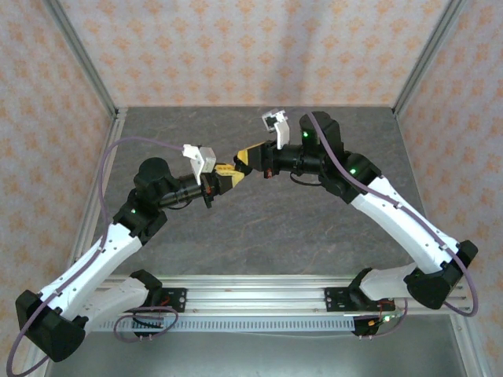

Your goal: Insert wireless bluetooth earbuds into charging case

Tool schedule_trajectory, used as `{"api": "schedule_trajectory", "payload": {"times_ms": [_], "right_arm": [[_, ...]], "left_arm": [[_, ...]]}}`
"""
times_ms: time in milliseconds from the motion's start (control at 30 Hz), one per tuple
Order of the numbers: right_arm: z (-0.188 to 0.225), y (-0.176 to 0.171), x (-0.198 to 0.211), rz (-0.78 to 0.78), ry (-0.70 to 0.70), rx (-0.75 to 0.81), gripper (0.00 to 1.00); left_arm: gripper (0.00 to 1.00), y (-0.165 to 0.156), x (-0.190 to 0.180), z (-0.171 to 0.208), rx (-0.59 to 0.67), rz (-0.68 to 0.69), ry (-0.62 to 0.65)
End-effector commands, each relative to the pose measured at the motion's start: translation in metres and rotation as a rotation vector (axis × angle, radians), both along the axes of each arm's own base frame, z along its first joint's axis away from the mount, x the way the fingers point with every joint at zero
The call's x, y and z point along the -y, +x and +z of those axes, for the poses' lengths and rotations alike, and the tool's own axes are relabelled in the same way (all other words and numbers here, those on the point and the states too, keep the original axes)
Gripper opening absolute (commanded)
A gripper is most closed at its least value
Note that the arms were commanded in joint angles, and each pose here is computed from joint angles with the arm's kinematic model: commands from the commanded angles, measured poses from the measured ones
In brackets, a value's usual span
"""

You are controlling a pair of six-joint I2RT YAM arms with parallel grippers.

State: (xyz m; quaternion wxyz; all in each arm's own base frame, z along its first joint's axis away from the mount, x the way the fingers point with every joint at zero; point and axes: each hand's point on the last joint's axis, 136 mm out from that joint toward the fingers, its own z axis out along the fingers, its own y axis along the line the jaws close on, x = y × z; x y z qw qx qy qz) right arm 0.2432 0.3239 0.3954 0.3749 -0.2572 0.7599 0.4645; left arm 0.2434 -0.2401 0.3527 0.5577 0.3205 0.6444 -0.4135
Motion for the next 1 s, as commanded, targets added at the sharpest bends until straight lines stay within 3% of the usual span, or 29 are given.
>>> {"api": "schedule_trajectory", "payload": {"times_ms": [0,467,967], "right_arm": [[-0.01,-0.002,0.004,0.005,-0.042,-0.035,0.08],[0.003,0.004,0.01,-0.004,0.048,-0.1,0.08],[-0.018,0.0,-0.001,0.058,0.004,-0.147,0.11]], "left_arm": [[0.0,-0.014,-0.002,0.038,0.119,-0.021,-0.054],[0.0,-0.016,-0.002,0.041,0.128,-0.023,-0.063],[0.0,-0.017,-0.002,0.047,0.142,-0.022,-0.072]]}}
